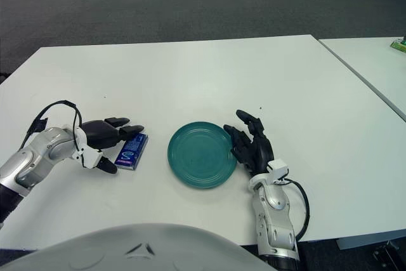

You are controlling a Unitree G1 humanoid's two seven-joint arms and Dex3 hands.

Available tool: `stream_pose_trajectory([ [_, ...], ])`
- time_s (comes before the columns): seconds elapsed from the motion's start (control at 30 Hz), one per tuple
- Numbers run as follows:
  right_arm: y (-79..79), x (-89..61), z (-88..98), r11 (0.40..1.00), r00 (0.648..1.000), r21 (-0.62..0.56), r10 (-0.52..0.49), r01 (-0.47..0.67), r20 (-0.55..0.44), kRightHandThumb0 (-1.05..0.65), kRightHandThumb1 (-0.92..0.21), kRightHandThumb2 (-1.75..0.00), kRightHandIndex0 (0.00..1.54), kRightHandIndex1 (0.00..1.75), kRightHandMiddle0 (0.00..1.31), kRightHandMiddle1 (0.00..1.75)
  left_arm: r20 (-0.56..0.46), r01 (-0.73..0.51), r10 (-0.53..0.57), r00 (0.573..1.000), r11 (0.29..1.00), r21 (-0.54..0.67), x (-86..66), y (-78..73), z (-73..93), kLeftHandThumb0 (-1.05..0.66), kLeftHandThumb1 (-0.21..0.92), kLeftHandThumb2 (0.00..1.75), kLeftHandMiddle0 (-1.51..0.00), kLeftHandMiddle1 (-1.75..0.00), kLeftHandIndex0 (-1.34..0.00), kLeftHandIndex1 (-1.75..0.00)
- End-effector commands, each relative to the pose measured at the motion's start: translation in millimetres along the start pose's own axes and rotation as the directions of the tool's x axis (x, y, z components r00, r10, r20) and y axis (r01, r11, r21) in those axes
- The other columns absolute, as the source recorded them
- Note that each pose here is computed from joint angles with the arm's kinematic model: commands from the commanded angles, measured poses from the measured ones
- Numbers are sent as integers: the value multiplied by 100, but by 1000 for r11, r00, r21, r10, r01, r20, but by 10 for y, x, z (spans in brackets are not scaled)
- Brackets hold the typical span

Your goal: Put the gum into the plate.

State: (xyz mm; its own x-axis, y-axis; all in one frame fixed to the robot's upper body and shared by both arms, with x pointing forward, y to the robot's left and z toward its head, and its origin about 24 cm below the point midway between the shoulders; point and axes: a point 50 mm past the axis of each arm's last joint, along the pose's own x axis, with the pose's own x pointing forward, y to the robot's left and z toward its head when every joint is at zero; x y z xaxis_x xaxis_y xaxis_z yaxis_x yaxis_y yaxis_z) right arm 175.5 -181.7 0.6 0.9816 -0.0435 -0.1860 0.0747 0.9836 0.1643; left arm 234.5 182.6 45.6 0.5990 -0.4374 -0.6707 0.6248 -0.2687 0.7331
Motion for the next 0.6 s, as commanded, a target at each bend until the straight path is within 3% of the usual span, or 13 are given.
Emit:
stream_pose_trajectory([
  [0.0,-44,-165,-365,999,976,27,-31,38,-217,-48,-92,-61,47,52,0,81,-25,1,-1,1000,1000,12,33,-18,-42,-105,92,34,0,0,0,0],
  [0.57,-57,-168,-358,998,975,25,-48,54,-216,-46,-92,-61,47,53,0,83,-74,-24,24,997,1000,0,143,-119,-67,-105,92,31,0,0,0,0],
])
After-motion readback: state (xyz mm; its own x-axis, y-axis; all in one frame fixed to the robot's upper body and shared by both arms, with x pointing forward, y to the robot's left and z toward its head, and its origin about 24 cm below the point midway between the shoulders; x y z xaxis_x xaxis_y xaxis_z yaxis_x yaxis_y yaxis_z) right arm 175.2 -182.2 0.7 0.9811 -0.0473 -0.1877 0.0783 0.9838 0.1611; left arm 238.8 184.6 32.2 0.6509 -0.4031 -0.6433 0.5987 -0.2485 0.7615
